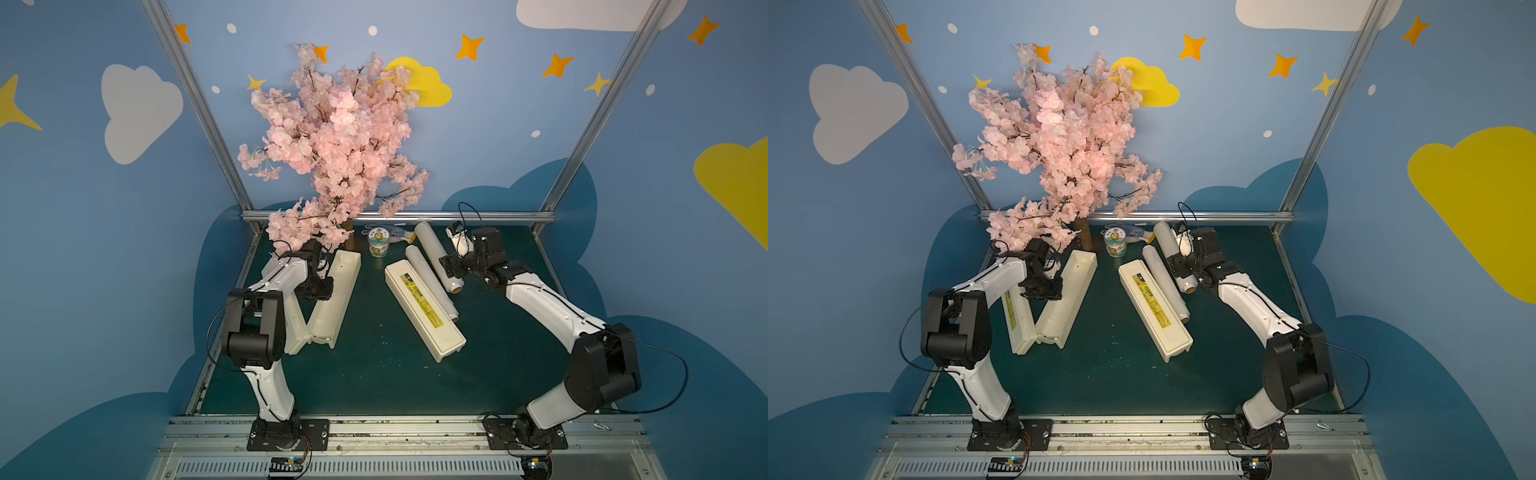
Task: Put plastic wrap rolls into dispensers
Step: Adjust the plastic wrap cutting box at the center of the board, then pick up the plastic wrap from the center of the board, then place the plastic wrap into the plastic wrap cutting box.
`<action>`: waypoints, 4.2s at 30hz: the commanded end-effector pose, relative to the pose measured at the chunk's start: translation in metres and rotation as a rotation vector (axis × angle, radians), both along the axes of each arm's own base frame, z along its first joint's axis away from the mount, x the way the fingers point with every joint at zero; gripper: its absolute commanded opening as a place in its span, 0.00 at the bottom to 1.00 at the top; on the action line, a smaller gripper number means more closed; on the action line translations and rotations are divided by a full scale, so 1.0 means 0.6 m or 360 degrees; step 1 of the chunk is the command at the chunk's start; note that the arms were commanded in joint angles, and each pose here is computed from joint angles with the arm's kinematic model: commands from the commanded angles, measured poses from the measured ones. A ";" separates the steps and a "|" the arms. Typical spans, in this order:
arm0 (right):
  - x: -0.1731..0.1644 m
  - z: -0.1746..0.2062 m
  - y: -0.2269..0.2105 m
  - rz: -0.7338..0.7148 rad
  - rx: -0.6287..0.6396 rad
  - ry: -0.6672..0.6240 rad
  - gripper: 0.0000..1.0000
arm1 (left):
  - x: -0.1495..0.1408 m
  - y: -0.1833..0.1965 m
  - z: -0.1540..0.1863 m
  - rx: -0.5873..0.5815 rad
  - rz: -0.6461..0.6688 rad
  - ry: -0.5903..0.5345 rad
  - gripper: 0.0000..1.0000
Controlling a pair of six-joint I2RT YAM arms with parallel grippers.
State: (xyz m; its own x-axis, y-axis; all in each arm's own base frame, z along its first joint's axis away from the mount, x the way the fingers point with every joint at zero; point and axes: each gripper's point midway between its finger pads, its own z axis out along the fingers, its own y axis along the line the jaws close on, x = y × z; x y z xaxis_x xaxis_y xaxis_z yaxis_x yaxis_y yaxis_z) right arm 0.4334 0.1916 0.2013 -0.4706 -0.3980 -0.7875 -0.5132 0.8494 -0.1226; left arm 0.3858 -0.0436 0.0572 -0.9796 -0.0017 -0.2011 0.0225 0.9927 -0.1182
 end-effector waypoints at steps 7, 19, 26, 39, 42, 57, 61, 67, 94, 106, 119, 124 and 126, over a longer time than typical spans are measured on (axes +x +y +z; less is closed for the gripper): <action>-0.003 -0.104 -0.008 -0.0075 -0.0076 0.0389 0.86 | -0.013 -0.041 -0.011 -0.0237 0.0382 0.0162 0.22; 0.061 -0.149 -0.031 -0.0188 -0.0032 0.0611 0.86 | -0.042 -0.087 -0.022 -0.0351 0.0567 0.0209 0.18; 0.094 -0.183 -0.011 -0.0160 -0.0006 0.0753 0.86 | -0.081 -0.129 -0.030 -0.0426 0.0556 0.0251 0.17; 0.151 -0.239 0.005 -0.0196 -0.0070 0.0896 0.86 | -0.119 -0.159 0.000 -0.0435 0.0503 0.0197 0.39; 0.159 -0.250 0.001 -0.0230 -0.0084 0.0932 0.85 | -0.109 -0.157 0.023 -0.0435 0.0484 0.0106 0.47; 0.188 -0.284 -0.002 -0.0275 -0.0164 0.0908 0.85 | -0.075 -0.125 0.098 -0.0241 0.0342 -0.0148 0.55; 0.189 -0.292 0.007 -0.0250 -0.0172 0.0946 0.79 | -0.066 -0.119 0.113 -0.0209 0.0306 -0.0190 0.56; 0.182 -0.302 0.014 -0.0217 -0.0151 0.1007 0.54 | -0.061 -0.097 0.133 -0.0164 0.0309 -0.0230 0.56; 0.106 0.081 0.037 -0.0169 0.0160 0.0465 0.04 | -0.017 -0.002 0.185 -0.0381 0.0429 -0.0537 0.56; -0.106 0.105 0.229 0.0026 0.0268 0.0624 0.04 | -0.015 0.081 0.197 -0.0244 0.0631 -0.0580 0.58; -0.174 0.023 0.401 0.0178 0.0369 0.0822 0.04 | -0.037 0.122 0.188 -0.0377 0.0926 -0.0549 0.59; -0.175 -0.017 0.433 0.0170 0.0356 0.0896 0.04 | -0.037 0.115 0.185 -0.0419 0.0919 -0.0546 0.60; -0.173 -0.024 0.448 0.0175 0.0365 0.0887 0.03 | -0.038 0.113 0.182 -0.0432 0.0915 -0.0540 0.60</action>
